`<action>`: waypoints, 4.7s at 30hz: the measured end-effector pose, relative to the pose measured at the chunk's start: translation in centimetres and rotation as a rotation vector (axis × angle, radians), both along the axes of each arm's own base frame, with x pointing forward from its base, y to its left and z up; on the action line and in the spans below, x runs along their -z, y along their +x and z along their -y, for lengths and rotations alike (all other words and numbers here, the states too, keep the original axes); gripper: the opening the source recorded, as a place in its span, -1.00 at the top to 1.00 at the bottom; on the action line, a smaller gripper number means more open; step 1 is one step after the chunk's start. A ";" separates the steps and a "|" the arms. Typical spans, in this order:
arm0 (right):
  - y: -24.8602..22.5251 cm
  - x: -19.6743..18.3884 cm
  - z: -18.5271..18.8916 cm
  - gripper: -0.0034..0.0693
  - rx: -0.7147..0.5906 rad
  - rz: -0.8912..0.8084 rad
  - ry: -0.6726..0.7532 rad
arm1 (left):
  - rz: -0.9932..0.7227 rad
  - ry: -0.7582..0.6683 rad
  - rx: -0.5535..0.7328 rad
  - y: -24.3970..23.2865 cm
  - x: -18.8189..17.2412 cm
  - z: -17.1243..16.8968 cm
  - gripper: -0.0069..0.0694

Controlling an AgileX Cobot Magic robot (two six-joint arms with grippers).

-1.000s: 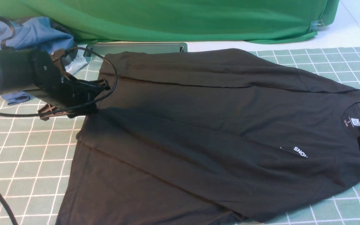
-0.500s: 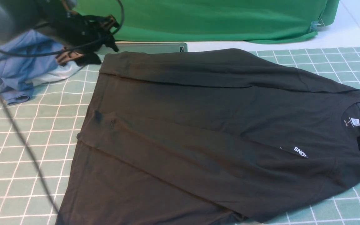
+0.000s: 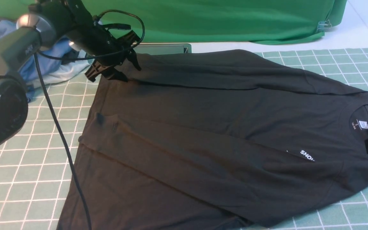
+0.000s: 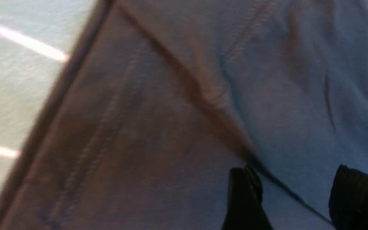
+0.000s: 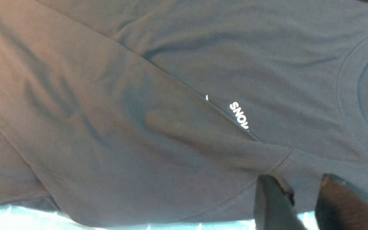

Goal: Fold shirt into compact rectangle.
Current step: 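Grab the top left corner of the dark shirt with the left gripper, then fold the left side of the dark shirt inward over its body with the left gripper, then grasp the near edge of the shirt at its hem and shoulder corners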

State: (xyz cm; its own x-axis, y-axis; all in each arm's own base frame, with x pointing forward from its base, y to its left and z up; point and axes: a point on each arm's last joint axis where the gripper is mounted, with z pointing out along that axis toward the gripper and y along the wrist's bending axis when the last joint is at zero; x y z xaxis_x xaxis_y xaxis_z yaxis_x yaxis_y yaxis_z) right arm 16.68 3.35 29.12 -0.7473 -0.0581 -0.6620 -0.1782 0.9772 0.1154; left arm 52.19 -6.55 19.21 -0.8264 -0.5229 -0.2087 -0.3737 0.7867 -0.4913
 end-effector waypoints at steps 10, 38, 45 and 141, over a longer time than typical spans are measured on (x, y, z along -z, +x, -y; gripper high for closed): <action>0.0 0.0 0.0 0.26 0.001 0.000 0.001 | -0.046 0.108 -0.108 -0.1 0.5 -1.3 -0.07; 0.0 0.0 0.0 0.25 0.033 -0.008 0.029 | 0.059 0.004 -0.198 1.8 2.7 -0.9 -0.07; 0.1 -0.1 0.0 0.25 0.035 -0.001 0.030 | 0.071 0.010 -0.189 1.9 2.9 -0.9 0.36; 0.6 -0.1 0.0 0.66 0.048 0.033 0.039 | -0.501 0.393 0.198 -30.3 3.4 -1.6 -0.03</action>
